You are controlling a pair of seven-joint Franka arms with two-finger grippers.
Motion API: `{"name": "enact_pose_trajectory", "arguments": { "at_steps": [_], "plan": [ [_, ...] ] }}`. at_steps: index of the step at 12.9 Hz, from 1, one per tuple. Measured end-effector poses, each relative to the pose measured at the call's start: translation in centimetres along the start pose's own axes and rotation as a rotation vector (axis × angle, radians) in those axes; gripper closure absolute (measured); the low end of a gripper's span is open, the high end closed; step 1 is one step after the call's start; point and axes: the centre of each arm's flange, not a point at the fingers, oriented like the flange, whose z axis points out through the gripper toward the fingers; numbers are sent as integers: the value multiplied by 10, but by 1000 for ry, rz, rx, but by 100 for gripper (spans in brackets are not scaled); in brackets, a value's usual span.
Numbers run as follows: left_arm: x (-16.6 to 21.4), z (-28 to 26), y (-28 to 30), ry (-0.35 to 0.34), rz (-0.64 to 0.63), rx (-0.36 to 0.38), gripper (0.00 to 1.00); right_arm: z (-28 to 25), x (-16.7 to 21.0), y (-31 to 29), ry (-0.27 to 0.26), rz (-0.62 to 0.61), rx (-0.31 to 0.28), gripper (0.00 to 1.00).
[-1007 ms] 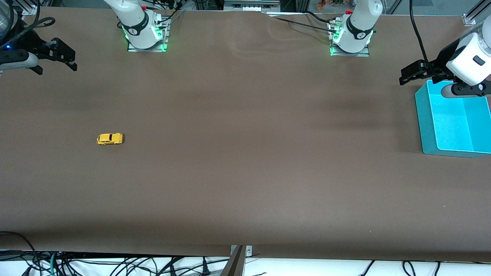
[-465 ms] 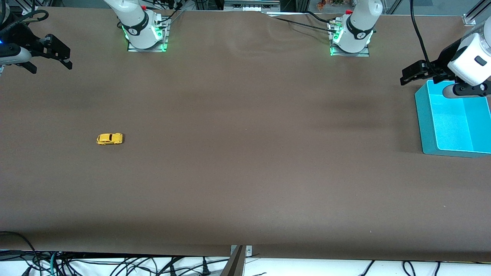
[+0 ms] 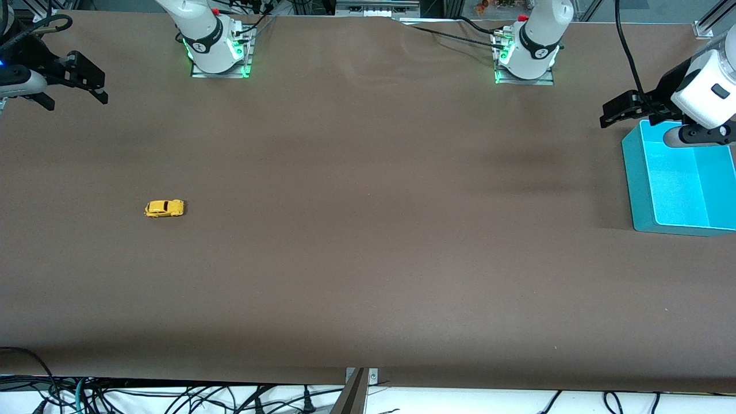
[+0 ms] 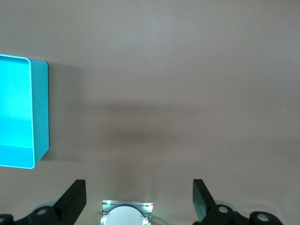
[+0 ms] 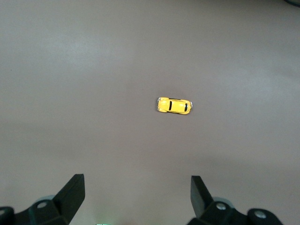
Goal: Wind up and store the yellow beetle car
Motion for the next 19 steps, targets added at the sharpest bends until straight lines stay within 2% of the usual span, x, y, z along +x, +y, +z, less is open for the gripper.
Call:
{"name": "enact_pose_trajectory", "arguments": {
  "at_steps": [11, 19],
  "plan": [
    [0, 0, 0, 0, -1, 0, 0, -1, 0, 0, 1, -4, 0, 0],
    [0, 0, -1, 0, -2, 0, 0, 9, 5, 7, -27, 1, 16, 0]
  ]
}}
